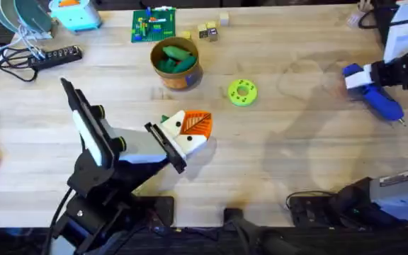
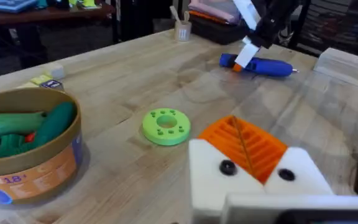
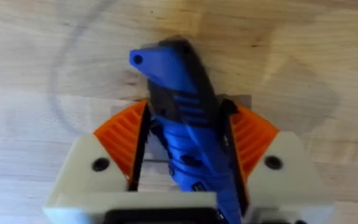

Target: Pick up the gripper from the table and insert it into the empty holder that is missing its gripper. Then pick up a screw, insert it into the mounting hole, and use the screwdriver to tighten it. Finally, clean up the table by picking up the vegetable and placing it into the bucket.

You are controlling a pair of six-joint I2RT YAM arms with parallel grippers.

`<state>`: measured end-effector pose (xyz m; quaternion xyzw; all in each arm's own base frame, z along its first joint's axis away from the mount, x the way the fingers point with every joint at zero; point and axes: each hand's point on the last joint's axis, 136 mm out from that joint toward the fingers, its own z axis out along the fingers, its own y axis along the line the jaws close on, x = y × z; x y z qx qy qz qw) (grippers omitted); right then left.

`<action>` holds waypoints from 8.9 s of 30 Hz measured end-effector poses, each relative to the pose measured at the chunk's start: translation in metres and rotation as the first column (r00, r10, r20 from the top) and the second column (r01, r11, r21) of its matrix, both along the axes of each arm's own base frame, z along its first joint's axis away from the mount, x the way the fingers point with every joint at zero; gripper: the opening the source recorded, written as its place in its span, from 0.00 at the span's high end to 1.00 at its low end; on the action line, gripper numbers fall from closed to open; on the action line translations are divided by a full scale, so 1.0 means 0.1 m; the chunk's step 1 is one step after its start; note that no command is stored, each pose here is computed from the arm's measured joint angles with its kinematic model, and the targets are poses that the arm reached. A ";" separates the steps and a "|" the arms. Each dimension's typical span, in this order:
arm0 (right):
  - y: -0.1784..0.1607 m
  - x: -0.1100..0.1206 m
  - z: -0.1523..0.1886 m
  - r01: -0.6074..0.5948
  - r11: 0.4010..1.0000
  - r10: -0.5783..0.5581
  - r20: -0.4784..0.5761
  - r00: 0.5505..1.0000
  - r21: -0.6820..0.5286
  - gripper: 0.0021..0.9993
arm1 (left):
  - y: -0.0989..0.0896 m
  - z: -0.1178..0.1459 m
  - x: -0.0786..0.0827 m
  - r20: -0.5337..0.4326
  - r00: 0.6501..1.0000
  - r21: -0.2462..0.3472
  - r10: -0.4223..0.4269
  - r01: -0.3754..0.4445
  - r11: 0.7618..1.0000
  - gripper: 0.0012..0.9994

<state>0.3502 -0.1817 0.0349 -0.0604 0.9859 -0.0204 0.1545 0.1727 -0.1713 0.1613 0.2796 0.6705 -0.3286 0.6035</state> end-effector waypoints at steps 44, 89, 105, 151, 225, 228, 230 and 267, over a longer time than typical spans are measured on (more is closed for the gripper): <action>-0.08 0.22 0.40 0.174 0.984 -0.175 0.041 0.984 0.037 0.80 | 0.00 0.00 0.00 0.000 1.000 0.000 0.000 0.000 1.000 0.99; -0.10 0.24 2.11 0.377 0.923 -0.374 0.422 0.826 0.081 0.86 | 0.03 0.00 0.03 -0.001 1.000 0.002 0.026 -0.026 1.000 0.99; 0.74 -0.07 2.92 0.283 0.941 -0.331 0.686 0.648 0.186 0.87 | 0.05 -0.01 0.06 0.000 0.999 0.004 0.049 -0.049 0.999 0.99; 5.02 -1.22 3.41 -0.884 0.274 -0.012 0.920 0.392 0.380 0.90 | 0.06 -0.01 0.07 0.000 0.999 0.004 0.050 -0.050 0.999 0.99; 5.12 -1.24 3.03 -0.815 0.286 0.077 0.836 0.544 0.504 0.92 | 0.06 -0.01 0.07 -0.001 0.999 0.004 0.052 -0.052 0.999 0.99; 5.12 -1.24 3.03 -0.815 0.287 0.077 0.835 0.544 0.504 0.92 | 0.06 -0.01 0.07 -0.001 0.999 0.004 0.052 -0.052 0.999 0.99; 5.12 -1.24 3.03 -0.815 0.287 0.077 0.835 0.544 0.504 0.92 | 0.06 -0.01 0.07 -0.001 0.999 0.004 0.052 -0.052 0.999 0.99; 2.94 0.80 1.00 -0.469 0.531 0.830 0.322 0.456 -0.706 0.92 | 0.06 -0.01 0.07 0.000 0.999 0.004 0.052 -0.052 0.999 0.99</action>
